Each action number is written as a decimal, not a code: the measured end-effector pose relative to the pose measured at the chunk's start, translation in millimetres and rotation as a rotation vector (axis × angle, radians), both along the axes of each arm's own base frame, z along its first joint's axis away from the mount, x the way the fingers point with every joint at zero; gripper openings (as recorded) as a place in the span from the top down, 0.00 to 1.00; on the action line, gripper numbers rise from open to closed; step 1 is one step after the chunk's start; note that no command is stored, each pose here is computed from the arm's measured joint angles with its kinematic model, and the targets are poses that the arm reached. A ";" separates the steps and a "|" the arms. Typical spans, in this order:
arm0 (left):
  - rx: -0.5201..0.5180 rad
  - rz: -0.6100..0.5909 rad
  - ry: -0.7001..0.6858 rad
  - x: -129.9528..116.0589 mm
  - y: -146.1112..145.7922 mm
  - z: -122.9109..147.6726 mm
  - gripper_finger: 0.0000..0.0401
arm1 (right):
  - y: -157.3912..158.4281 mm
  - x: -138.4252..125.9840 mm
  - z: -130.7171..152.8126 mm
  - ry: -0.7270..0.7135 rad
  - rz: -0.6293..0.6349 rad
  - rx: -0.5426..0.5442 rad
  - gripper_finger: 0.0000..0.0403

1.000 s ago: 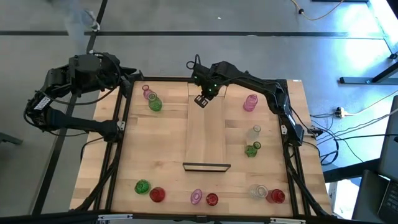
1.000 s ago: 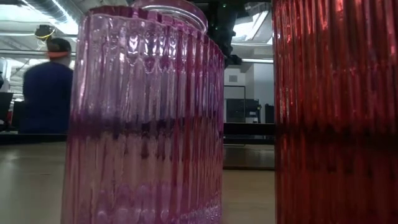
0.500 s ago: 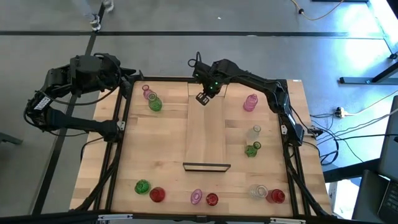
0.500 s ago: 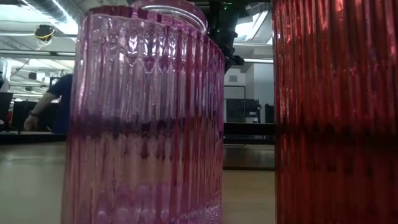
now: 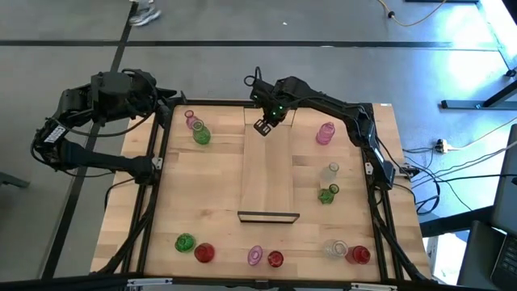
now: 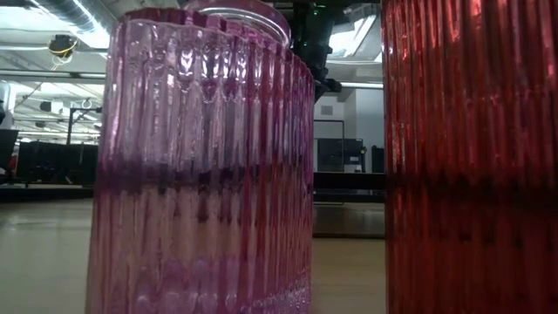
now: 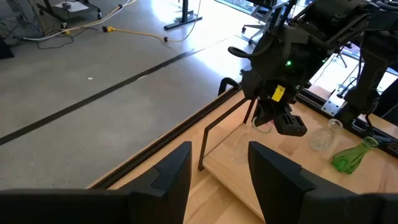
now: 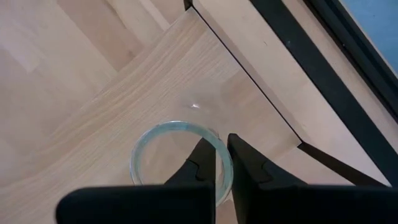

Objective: Sort vases onto shelf
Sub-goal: Put the top transparent vase on the shelf

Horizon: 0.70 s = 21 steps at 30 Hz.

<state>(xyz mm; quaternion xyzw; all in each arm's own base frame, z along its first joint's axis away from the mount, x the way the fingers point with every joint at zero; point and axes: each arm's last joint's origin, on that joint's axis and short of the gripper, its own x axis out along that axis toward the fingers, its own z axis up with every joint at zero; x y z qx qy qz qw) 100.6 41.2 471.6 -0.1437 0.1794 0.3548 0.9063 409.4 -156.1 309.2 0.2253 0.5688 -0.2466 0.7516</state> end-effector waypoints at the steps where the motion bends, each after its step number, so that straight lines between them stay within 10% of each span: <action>1: 0.000 0.000 0.000 0.0 0.0 0.0 0.62 | 0.1 -0.1 0.0 0.001 0.000 0.001 0.97; 21: 0.000 0.000 0.000 0.0 0.0 0.0 0.62 | -1.1 -1.6 -0.3 0.006 0.003 0.016 0.95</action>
